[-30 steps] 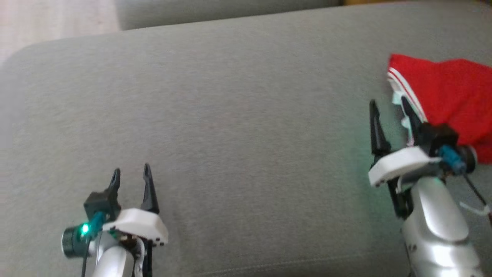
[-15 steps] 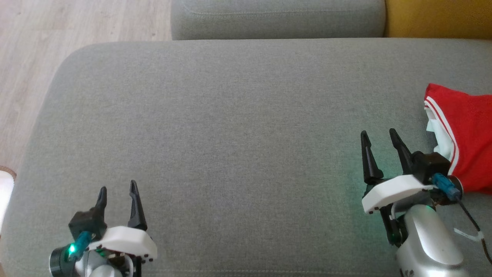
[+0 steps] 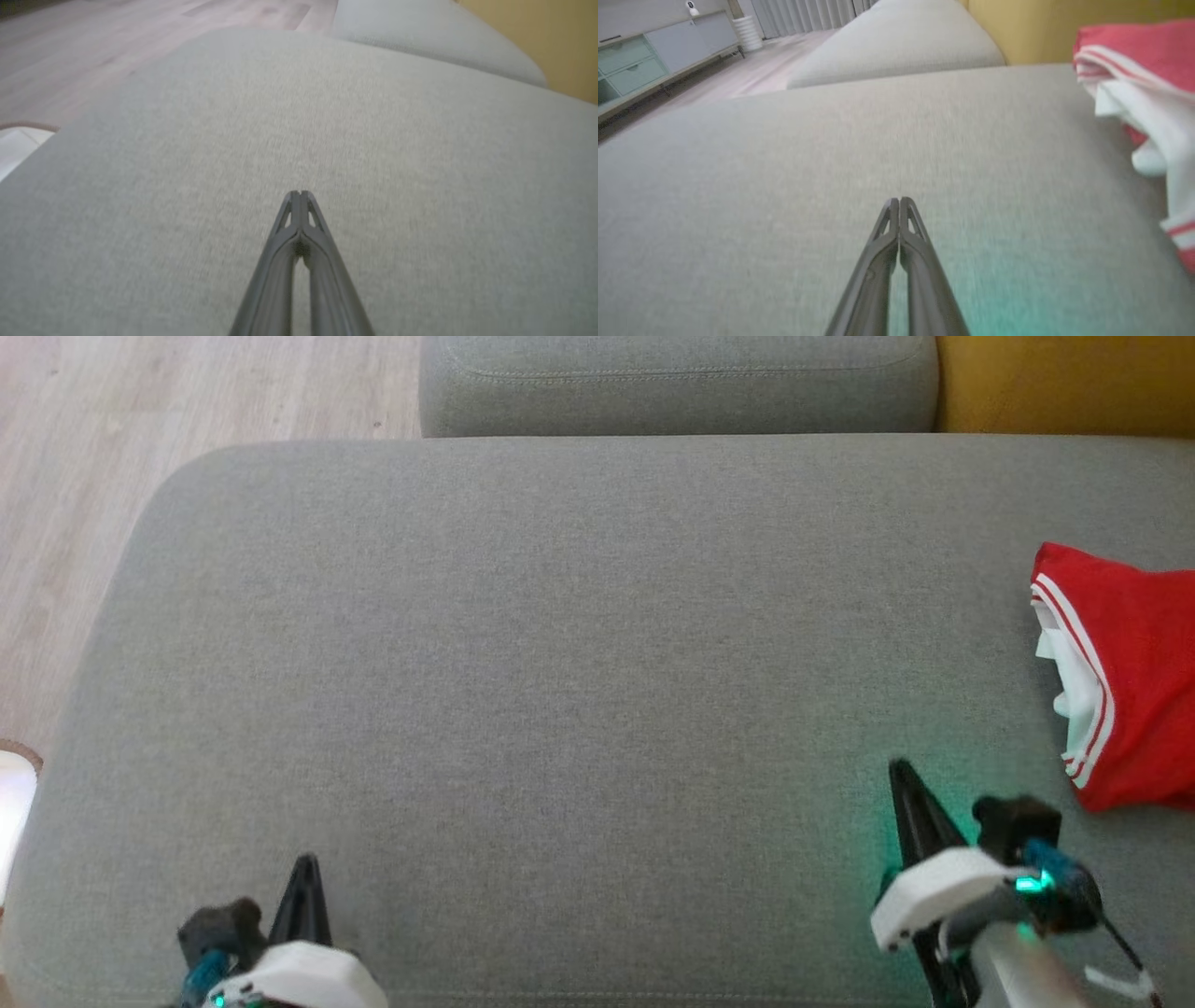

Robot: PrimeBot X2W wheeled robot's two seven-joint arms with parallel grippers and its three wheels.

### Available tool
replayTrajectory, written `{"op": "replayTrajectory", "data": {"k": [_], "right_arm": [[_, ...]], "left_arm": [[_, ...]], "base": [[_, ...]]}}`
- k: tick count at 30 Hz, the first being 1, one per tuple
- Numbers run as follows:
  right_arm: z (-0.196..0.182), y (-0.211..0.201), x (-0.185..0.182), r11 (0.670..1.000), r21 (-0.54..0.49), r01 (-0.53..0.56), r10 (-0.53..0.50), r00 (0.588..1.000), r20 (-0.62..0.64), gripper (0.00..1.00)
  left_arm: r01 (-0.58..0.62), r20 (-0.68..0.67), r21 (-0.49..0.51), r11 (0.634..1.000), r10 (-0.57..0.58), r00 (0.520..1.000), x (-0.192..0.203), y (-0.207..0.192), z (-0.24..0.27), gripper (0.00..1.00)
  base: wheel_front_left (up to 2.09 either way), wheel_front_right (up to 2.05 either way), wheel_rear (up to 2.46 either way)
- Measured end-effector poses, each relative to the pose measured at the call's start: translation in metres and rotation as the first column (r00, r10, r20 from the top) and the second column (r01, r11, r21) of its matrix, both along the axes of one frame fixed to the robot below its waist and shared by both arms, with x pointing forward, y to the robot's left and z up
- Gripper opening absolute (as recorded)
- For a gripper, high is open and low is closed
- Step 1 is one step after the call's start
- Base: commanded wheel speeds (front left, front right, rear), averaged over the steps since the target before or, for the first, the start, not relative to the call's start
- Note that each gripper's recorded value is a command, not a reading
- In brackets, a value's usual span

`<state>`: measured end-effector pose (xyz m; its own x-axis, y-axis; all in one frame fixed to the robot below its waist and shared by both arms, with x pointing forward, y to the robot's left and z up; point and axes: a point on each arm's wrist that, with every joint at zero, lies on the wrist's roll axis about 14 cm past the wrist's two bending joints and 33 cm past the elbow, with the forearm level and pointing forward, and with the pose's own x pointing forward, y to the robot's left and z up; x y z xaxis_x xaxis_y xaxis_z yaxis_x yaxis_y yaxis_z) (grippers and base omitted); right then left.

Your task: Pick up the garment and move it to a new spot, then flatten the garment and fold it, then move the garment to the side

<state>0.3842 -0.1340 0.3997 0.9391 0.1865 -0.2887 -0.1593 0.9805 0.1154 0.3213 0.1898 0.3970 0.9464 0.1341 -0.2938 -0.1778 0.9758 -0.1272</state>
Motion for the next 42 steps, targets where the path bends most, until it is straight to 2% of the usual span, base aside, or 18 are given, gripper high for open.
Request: {"op": "replayTrajectory", "data": {"k": [2,10,21,32,42], "right_arm": [[-0.008,-0.003,-0.008,1.0,0.016,0.016,-0.015,0.999,-0.032,0.0],[0.002,-0.009,-0.001,0.992,0.101,0.074,-0.072,0.997,-0.023,0.0],[0.011,-0.016,0.003,0.966,0.216,0.144,-0.141,0.99,-0.031,0.0],[0.019,-0.024,0.006,0.921,0.331,0.205,-0.201,0.979,-0.047,0.0],[0.028,-0.03,0.009,0.866,0.434,0.249,-0.247,0.967,-0.062,0.0]], "left_arm": [[-0.013,-0.017,-0.023,1.0,0.012,1.0,-0.004,0.001,-0.005,0.0],[-0.041,-0.025,-0.112,0.993,0.039,0.999,-0.003,0.001,-0.005,0.0],[-0.082,-0.027,-0.228,0.97,0.078,0.997,0.001,0.002,-0.003,0.0],[-0.11,-0.031,-0.345,0.932,0.106,0.994,0.005,0.002,0.0,0.0],[-0.134,-0.029,-0.447,0.884,0.136,0.99,0.01,0.003,0.004,0.0]], "base": [[0.0,0.0,0.0],[0.0,0.0,0.0],[0.0,0.0,0.0],[0.0,0.0,0.0],[0.0,0.0,0.0]]}}
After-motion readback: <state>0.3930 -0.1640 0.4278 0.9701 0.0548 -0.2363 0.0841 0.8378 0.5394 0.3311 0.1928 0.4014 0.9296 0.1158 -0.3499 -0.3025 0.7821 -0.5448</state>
